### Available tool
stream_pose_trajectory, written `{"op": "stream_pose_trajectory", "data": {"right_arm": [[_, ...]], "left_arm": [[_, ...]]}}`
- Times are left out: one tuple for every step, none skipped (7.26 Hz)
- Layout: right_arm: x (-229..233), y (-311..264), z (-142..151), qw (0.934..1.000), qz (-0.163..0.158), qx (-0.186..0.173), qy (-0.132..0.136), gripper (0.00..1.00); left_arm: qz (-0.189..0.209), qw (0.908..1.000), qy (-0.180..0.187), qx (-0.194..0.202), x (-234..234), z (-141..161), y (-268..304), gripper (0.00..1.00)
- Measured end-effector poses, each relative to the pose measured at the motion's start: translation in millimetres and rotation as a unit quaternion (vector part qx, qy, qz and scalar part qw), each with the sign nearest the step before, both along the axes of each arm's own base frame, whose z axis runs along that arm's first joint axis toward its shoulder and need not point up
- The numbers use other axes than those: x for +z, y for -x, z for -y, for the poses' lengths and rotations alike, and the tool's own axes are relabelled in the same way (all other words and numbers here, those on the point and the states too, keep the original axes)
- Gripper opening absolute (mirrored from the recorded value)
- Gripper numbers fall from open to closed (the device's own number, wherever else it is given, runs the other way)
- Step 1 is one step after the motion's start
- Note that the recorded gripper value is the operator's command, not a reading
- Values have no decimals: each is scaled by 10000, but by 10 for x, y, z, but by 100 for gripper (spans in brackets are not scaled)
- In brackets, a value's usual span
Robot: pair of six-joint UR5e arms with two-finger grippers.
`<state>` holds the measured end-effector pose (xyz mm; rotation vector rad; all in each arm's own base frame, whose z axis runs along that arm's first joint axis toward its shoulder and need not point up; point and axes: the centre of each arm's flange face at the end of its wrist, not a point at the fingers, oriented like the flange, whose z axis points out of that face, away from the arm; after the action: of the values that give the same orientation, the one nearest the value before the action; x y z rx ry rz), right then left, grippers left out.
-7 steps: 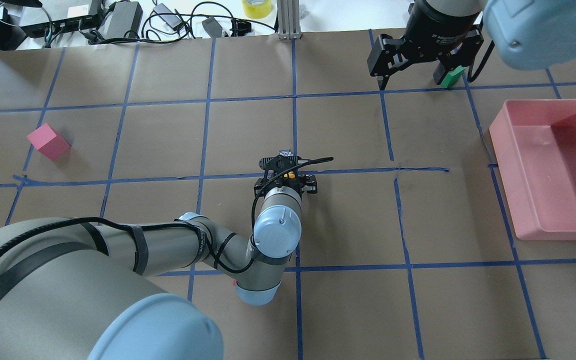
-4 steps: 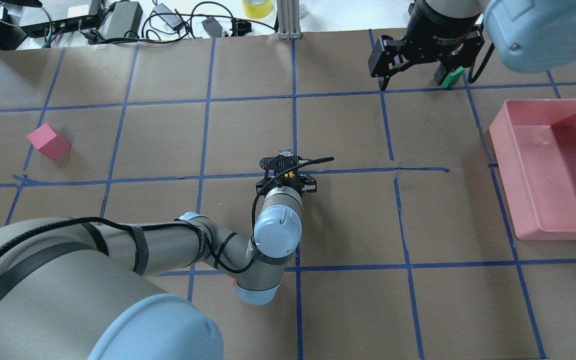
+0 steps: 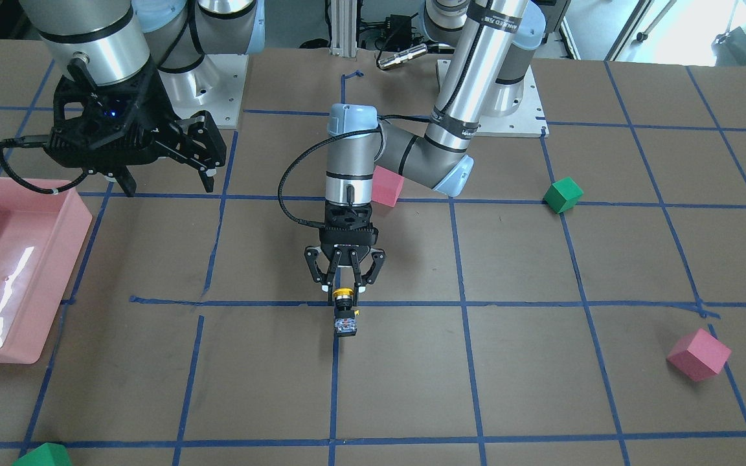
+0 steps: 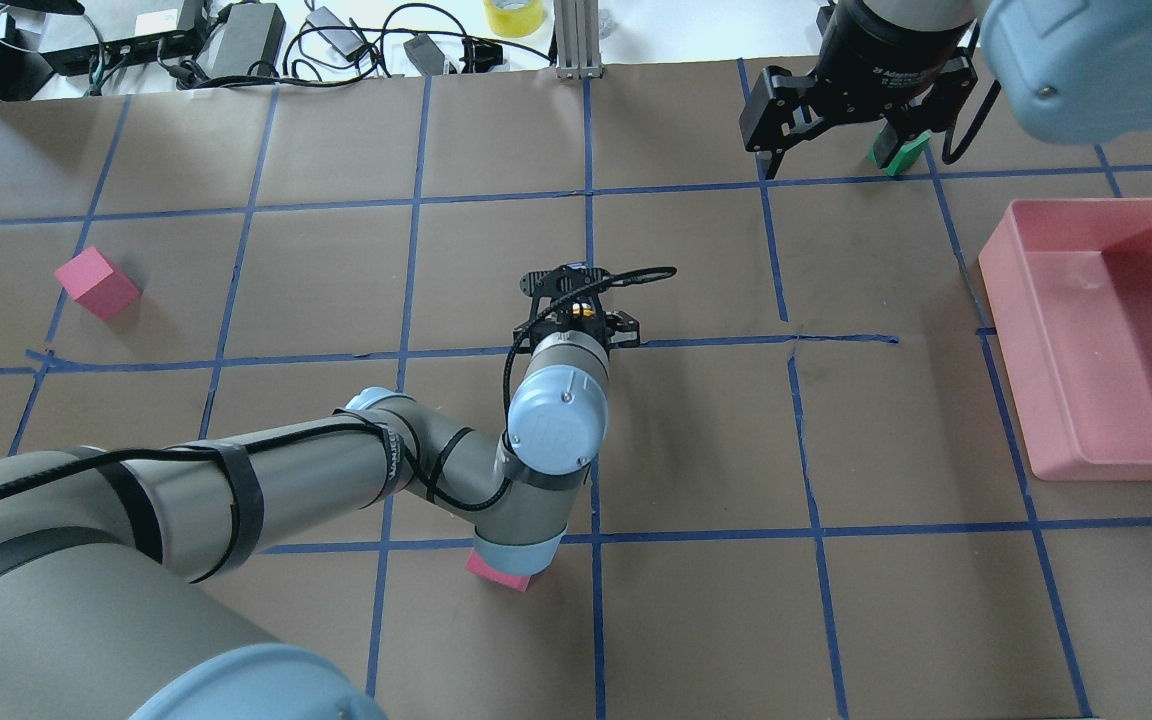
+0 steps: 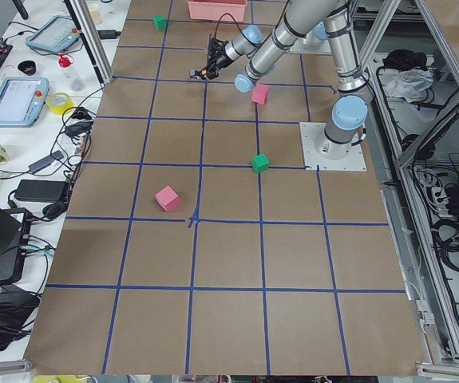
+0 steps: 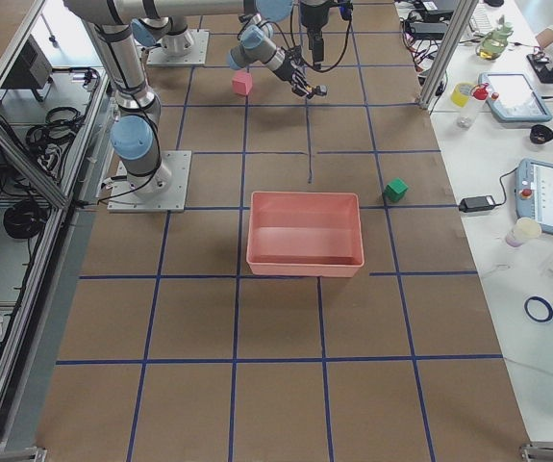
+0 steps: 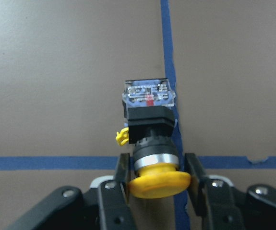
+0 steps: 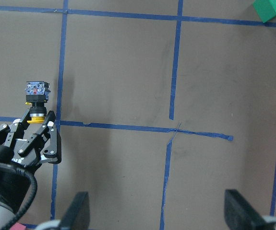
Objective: Align button upright
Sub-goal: 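Lift the button with the left gripper and rotate it cap-up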
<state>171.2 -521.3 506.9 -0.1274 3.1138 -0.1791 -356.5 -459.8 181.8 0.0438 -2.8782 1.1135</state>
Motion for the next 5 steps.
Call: {"op": "stream_pose_trajectory", "data": {"right_arm": [[3, 1, 2, 10000, -4, 5, 7, 100], [-8, 4, 5, 10000, -18, 7, -5, 100], [-20, 4, 2, 10000, -22, 7, -23, 100], [-21, 3, 1, 10000, -18, 6, -28, 100], [-24, 2, 2, 10000, -17, 6, -28, 100]], "left_arm": [[-59, 9993, -363, 44, 144, 166, -106, 0], [-185, 9970, -743, 122, 297, 313, -287, 0], [-365, 9921, -1159, 301, 440, 409, -458, 0], [-642, 9823, -1644, 622, 583, 449, -557, 0], [-950, 9670, -2154, 977, 731, 491, -595, 0]]}}
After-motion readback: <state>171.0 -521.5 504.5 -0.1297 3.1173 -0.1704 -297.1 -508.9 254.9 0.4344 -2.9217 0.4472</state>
